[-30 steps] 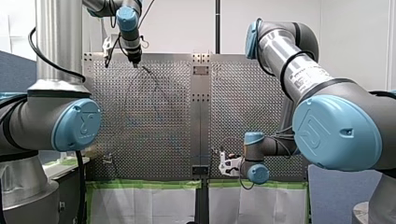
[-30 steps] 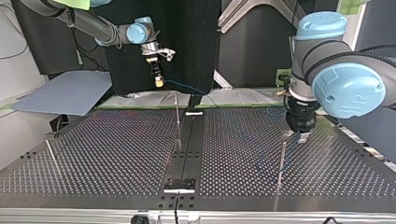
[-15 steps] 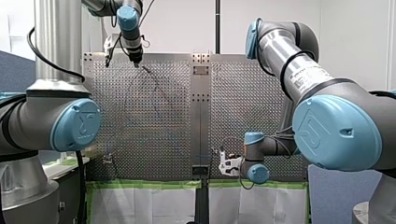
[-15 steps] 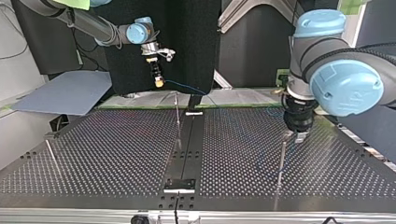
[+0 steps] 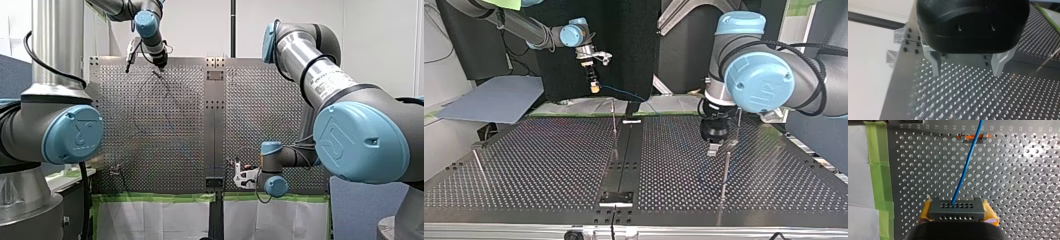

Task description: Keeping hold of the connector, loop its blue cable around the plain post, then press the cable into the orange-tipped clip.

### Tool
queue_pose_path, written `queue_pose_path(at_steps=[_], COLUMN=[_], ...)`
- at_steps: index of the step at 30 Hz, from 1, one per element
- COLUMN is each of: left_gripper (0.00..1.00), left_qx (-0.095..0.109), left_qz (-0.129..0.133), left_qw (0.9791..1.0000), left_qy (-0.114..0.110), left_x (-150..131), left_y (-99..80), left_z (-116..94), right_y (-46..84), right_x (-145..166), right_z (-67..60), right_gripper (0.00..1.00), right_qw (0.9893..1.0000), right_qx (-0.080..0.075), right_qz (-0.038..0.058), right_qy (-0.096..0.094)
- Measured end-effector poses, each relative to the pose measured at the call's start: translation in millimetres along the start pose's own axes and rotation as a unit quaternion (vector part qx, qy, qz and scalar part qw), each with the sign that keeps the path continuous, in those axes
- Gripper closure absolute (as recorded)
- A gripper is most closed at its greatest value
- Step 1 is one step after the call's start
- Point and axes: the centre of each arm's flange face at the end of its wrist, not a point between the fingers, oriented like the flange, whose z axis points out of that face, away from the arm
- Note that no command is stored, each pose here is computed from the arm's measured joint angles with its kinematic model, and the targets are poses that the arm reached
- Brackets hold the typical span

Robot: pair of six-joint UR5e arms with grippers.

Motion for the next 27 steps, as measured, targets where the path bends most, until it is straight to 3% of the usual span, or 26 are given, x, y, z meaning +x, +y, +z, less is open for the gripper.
queue_pose_path(at_steps=[7,14,21,27], left_gripper=[0.01,0.01,0.01,0.01], left_qx=[-0.001,-0.009,-0.047,-0.079], left_qz=[0.044,0.084,0.107,0.1], left_qw=[0.999,0.9964,0.9926,0.99], left_qy=[-0.004,-0.008,-0.033,-0.06], left_x=[20,41,39,27], left_y=[-33.8,-62.5,-60.4,-60.2], left_z=[20,38,49,64], right_y=[0.1,-0.8,-1.9,-2.3], right_x=[0,0,0,0], right_z=[0.0,0.1,-0.1,-0.1], right_gripper=[1.0,1.0,1.0,1.0], right_qw=[1.0,1.0,1.0,1.0], right_qx=[0.0,0.004,0.006,0.006], right_qz=[0.0003,0.0008,0.0009,0.0008], right_qy=[0.0,0.001,0.0,0.0])
